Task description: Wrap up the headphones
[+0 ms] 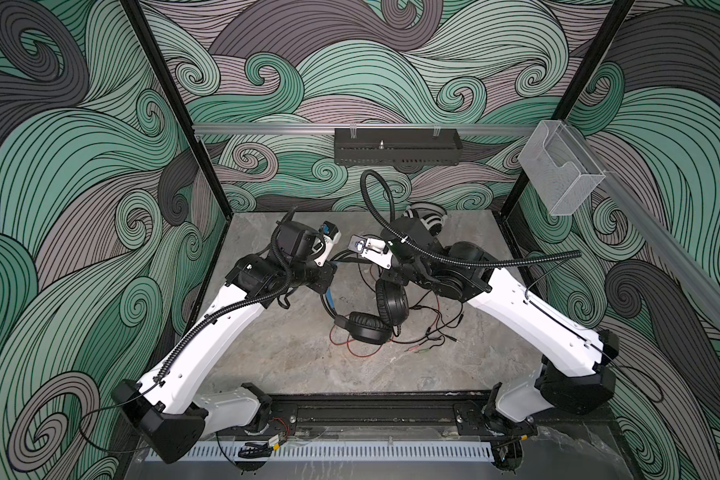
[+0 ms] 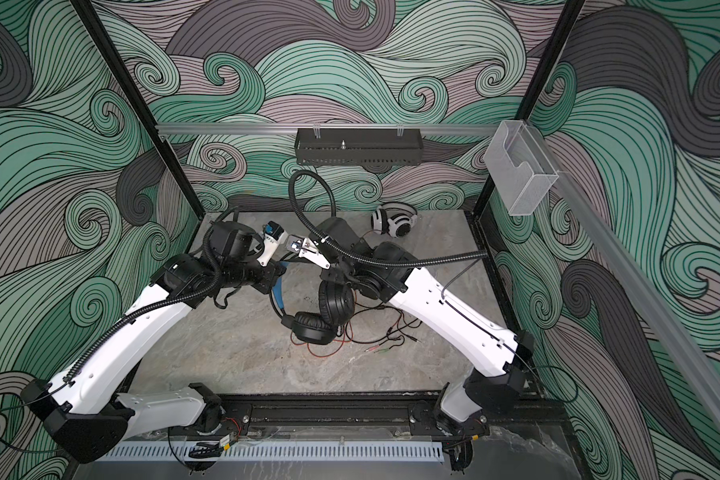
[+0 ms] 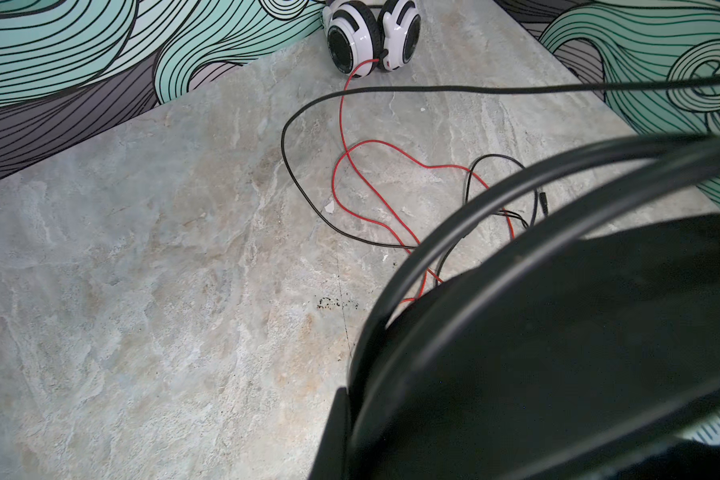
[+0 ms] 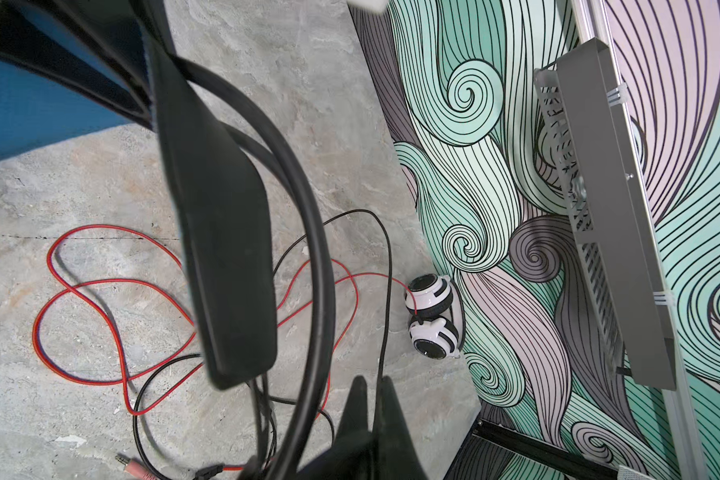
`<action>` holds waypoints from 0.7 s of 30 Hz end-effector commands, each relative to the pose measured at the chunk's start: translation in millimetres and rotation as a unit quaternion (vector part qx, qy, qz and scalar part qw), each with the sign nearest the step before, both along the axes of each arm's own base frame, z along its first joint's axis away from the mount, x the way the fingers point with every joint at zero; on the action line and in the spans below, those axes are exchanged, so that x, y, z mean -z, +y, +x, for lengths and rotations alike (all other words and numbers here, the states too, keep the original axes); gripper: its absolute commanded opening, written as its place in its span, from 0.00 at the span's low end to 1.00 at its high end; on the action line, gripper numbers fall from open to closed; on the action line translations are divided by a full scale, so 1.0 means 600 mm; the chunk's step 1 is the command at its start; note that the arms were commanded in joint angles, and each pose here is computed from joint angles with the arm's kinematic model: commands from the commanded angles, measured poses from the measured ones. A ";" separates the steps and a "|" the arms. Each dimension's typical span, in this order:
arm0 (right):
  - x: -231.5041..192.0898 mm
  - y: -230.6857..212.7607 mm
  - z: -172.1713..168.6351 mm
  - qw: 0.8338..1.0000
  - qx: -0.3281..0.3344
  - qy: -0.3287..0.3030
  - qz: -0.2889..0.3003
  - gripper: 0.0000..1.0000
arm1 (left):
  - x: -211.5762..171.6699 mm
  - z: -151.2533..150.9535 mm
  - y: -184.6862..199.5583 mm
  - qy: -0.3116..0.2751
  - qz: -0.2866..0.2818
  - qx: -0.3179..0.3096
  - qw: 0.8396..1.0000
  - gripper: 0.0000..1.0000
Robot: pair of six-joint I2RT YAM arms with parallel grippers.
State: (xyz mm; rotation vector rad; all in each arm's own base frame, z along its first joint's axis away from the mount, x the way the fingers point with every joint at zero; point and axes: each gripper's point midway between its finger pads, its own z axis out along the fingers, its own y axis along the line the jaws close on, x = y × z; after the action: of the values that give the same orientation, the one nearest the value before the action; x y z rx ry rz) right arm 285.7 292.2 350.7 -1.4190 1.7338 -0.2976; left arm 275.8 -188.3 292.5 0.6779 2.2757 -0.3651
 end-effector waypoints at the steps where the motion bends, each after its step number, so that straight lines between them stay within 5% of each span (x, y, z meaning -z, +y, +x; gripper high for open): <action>1: -0.004 -0.014 0.006 1.000 0.023 0.002 0.020 0.07 | -0.035 -0.024 -0.026 -0.014 -0.049 0.036 0.998 0.00; 21: -0.015 -0.053 0.019 0.996 0.059 0.016 0.063 0.38 | -0.040 -0.035 -0.034 -0.008 -0.091 0.031 0.995 0.00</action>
State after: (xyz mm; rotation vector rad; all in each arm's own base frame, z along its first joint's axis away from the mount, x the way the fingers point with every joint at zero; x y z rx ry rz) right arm 297.1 268.1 350.4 -1.3071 1.8177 -0.2713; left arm 258.2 -198.4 289.7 0.6935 2.2621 -0.4787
